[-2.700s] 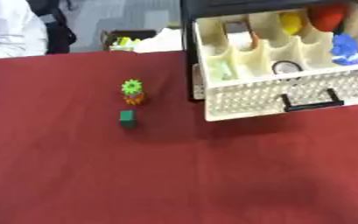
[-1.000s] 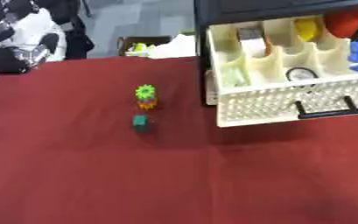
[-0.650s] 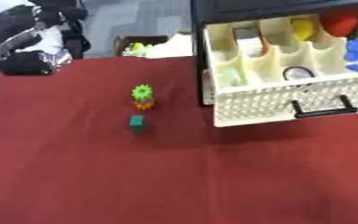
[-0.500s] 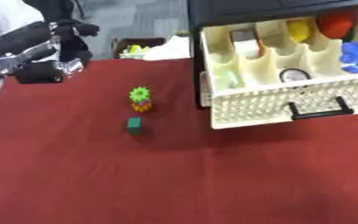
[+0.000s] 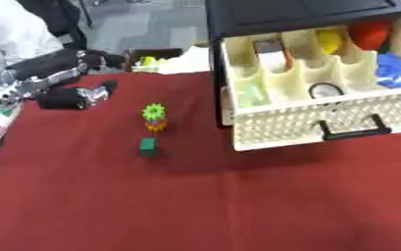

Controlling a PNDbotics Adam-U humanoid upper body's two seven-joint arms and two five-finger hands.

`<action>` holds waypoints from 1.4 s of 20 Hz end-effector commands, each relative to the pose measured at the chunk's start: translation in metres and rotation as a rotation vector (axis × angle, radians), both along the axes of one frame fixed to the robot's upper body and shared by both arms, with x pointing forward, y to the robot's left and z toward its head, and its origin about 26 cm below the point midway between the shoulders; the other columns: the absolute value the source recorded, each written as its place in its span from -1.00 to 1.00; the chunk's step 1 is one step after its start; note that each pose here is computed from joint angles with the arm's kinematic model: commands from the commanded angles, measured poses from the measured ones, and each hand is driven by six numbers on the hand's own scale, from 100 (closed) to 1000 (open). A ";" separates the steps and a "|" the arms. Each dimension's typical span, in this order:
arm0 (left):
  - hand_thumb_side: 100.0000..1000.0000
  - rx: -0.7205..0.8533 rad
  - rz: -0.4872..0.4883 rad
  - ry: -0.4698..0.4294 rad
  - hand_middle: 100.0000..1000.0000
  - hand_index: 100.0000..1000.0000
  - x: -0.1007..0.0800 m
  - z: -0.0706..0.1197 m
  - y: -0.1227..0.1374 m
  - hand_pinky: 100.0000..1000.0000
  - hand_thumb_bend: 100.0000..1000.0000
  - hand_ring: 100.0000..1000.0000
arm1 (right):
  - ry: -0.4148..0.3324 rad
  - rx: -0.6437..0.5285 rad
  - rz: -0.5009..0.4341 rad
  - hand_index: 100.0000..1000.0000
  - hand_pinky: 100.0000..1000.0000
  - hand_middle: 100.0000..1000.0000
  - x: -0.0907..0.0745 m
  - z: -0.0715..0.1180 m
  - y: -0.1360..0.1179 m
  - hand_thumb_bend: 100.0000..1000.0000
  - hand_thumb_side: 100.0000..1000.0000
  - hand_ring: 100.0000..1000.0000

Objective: Pick up objects from table and place into drawer.

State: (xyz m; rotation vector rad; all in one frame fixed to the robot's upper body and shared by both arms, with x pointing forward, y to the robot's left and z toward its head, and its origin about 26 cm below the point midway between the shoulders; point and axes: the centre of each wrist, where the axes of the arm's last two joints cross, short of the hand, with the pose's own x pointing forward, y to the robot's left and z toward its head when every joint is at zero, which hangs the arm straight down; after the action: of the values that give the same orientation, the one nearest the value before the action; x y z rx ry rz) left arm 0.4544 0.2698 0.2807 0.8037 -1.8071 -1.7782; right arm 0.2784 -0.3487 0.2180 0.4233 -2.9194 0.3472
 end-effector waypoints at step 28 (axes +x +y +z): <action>1.00 0.075 0.044 -0.030 0.81 1.00 0.017 -0.005 -0.003 0.77 -0.70 0.86 | 0.013 -0.051 0.009 0.70 0.57 0.49 0.003 0.012 0.009 -1.00 1.00 0.48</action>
State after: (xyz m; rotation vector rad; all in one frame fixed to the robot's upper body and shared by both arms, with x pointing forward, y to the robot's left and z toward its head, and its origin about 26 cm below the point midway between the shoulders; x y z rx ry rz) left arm 0.4719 0.2616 0.2586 0.8495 -1.7236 -1.8393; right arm 0.2832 -0.3410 0.2227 0.4311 -2.8754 0.3719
